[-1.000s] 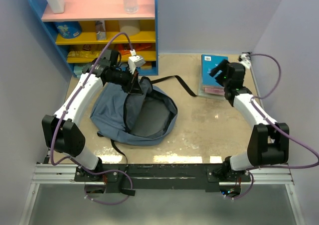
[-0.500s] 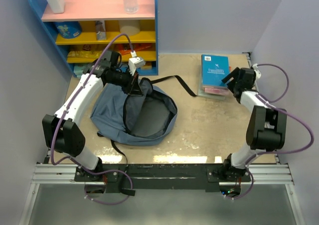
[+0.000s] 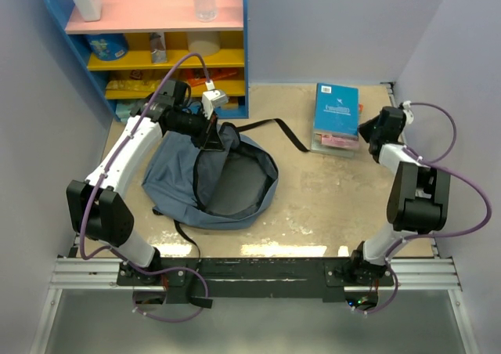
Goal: Pack the student bag
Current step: Place the book in the student bag, then adjust the book at the center of the board.
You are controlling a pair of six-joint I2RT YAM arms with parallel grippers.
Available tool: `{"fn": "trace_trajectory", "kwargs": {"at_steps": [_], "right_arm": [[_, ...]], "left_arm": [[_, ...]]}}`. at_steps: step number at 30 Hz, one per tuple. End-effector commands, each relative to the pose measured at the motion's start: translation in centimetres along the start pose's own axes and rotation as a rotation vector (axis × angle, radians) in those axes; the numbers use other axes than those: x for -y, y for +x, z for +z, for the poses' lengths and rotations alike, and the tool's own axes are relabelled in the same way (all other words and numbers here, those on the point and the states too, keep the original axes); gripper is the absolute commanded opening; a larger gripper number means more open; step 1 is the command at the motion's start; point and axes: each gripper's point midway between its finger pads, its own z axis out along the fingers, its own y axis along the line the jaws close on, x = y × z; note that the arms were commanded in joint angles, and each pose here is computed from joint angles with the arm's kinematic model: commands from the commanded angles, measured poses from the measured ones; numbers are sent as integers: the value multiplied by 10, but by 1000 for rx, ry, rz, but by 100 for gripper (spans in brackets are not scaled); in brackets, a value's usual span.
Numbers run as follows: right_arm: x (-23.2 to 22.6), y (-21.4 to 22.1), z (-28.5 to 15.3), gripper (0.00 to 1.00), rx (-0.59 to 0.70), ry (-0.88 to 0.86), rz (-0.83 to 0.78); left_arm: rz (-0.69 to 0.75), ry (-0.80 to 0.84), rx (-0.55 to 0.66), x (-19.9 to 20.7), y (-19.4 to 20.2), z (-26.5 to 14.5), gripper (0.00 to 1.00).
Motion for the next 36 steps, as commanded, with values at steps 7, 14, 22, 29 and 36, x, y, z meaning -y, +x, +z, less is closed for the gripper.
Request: {"fn": "trace_trajectory", "kwargs": {"at_steps": [7,14,22,29,36], "right_arm": [[49,2,-21,0,-12,86,72],[14,-14,-31,71,51,-23,53],[-26,-46,-16,78,154,4,-42],[-69,-22,6,80,127,77,-242],[-114,21,3,80,155,92,-404]], "left_arm": [[7,7,-4,0,2,-1,0],[-6,20,-7,1,6,2,0],[-7,28,-9,3,9,1,0],[-11,33,-18,1,14,4,0],[-2,27,-32,0,20,5,0]]}}
